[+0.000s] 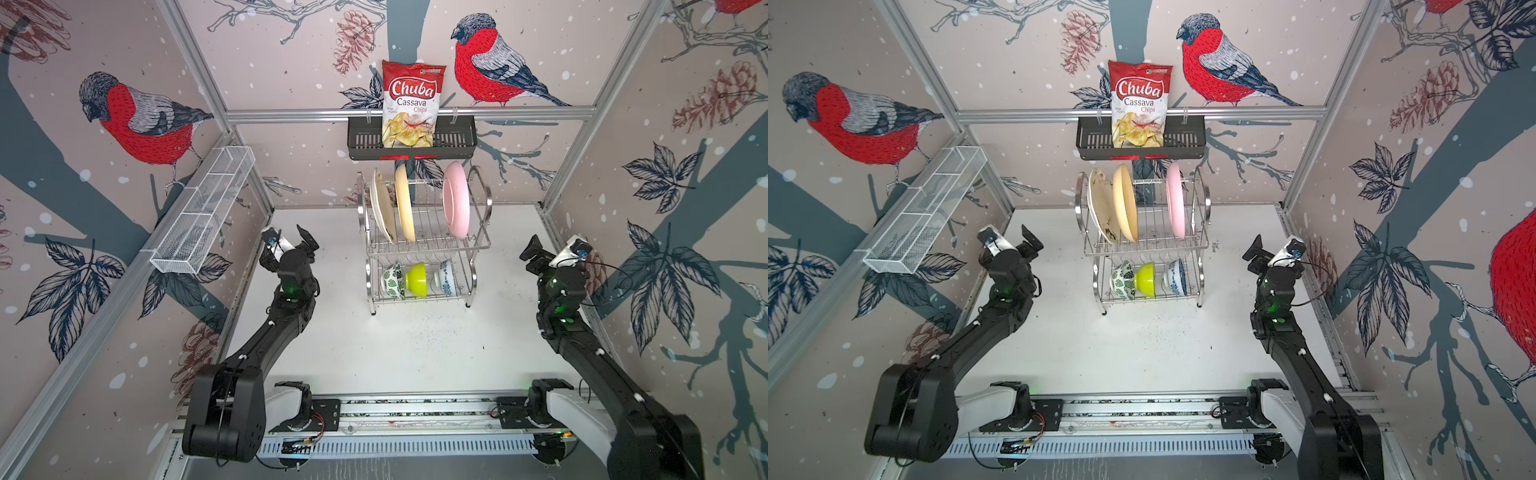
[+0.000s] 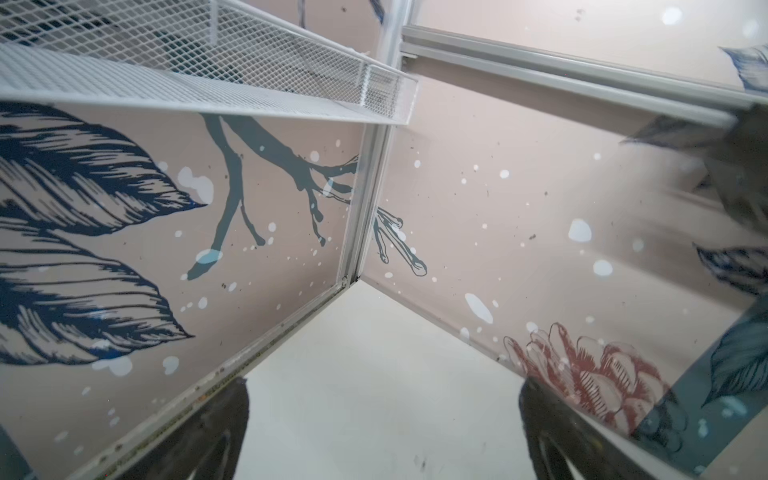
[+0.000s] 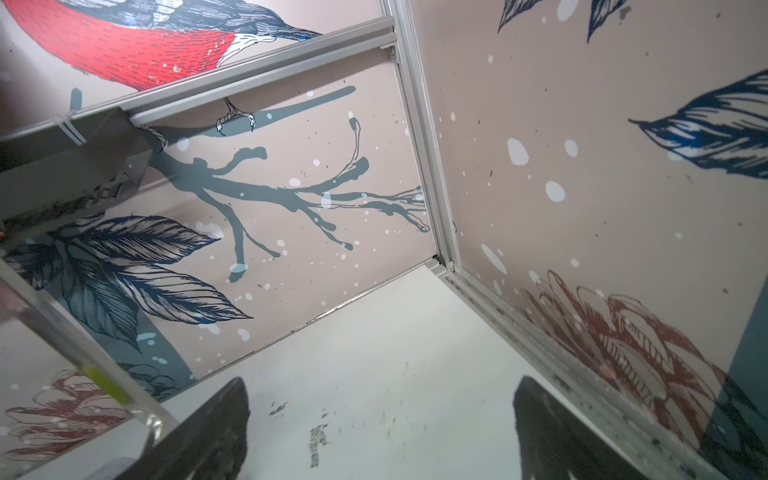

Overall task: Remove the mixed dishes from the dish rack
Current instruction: 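Raise both grippers from rest toward the upright plates in the rack, then close the right gripper on the pink plate while the left straddles the white plate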

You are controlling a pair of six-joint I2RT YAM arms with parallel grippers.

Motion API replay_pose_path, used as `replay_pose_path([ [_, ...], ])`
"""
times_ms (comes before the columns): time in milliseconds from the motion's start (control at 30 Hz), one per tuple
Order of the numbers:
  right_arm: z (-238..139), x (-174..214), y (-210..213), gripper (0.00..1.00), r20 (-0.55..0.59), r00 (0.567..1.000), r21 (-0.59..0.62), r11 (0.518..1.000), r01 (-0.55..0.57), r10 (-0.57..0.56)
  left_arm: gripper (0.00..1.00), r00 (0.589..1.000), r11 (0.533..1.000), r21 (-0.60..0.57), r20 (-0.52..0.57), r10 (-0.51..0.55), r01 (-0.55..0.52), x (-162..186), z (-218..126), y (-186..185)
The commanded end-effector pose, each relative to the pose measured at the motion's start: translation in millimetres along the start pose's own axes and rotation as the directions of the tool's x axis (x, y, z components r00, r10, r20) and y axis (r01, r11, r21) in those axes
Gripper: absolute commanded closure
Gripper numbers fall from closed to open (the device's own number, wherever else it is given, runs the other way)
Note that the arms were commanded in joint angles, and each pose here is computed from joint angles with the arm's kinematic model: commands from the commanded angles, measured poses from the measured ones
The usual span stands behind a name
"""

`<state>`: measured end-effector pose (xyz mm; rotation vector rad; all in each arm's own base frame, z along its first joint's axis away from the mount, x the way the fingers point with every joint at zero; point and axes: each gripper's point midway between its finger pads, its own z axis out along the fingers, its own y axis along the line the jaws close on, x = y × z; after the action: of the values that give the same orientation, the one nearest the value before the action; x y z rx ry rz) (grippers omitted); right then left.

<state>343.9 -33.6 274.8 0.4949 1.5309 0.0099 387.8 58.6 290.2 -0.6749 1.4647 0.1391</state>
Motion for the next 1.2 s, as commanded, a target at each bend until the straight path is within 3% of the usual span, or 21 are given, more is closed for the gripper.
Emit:
replay_pose_path([
  [0, -18, 23, -42, 0.01, -0.164, 0.985, 0.263, 0.965, -0.01, 0.055, 0.0, 0.976, 0.988, -0.137, -0.192, -0.102, 0.076, 19, -7, 19],
  [67, -24, 24, -31, 0.0, -0.23, 0.973, 0.217, 0.976, 0.026, 0.025, 0.01, 0.957, 0.989, -0.056, -0.251, -0.144, 0.134, 11, -7, 2],
  [133, -28, 24, -5, 0.1, -0.277, 0.96, 0.088, 0.994, 0.061, -0.034, 0.03, 0.94, 0.982, 0.051, -0.3, -0.161, 0.184, 2, -9, -17],
  [300, -47, -9, 32, 0.3, -0.284, 0.957, -0.049, 0.998, 0.049, -0.061, 0.21, 0.917, 0.945, 0.232, -0.377, -0.131, 0.23, -20, -21, -58],
  [367, -52, -27, 49, 0.42, -0.28, 0.958, -0.12, 0.992, 0.035, -0.068, 0.26, 0.903, 0.921, 0.298, -0.415, -0.11, 0.249, -24, -28, -74],
  [467, -57, -52, 80, 0.52, -0.282, 0.955, -0.247, 0.969, 0.021, -0.093, 0.29, 0.872, 0.896, 0.349, -0.483, -0.079, 0.274, -29, -38, -90],
  [600, -52, -70, 115, 0.53, -0.328, 0.935, -0.338, 0.941, 0.018, -0.136, 0.32, 0.843, 0.84, 0.445, -0.537, -0.027, 0.31, -39, -61, -111],
  [733, -47, -79, 151, 0.56, -0.353, 0.915, -0.421, 0.906, 0.031, -0.196, 0.33, 0.844, 0.78, 0.566, -0.528, 0.094, 0.266, -51, -93, -138],
  [900, -45, -91, 188, 0.56, -0.336, 0.913, -0.498, 0.866, 0.035, -0.23, 0.36, 0.816, 0.632, 0.701, -0.548, 0.181, 0.331, -56, -133, -169],
  [1167, -34, -81, 225, 0.57, -0.36, 0.891, -0.551, 0.834, 0.038, -0.278, 0.47, 0.786, 0.582, 0.739, -0.563, 0.257, 0.339, -43, -146, -184],
])
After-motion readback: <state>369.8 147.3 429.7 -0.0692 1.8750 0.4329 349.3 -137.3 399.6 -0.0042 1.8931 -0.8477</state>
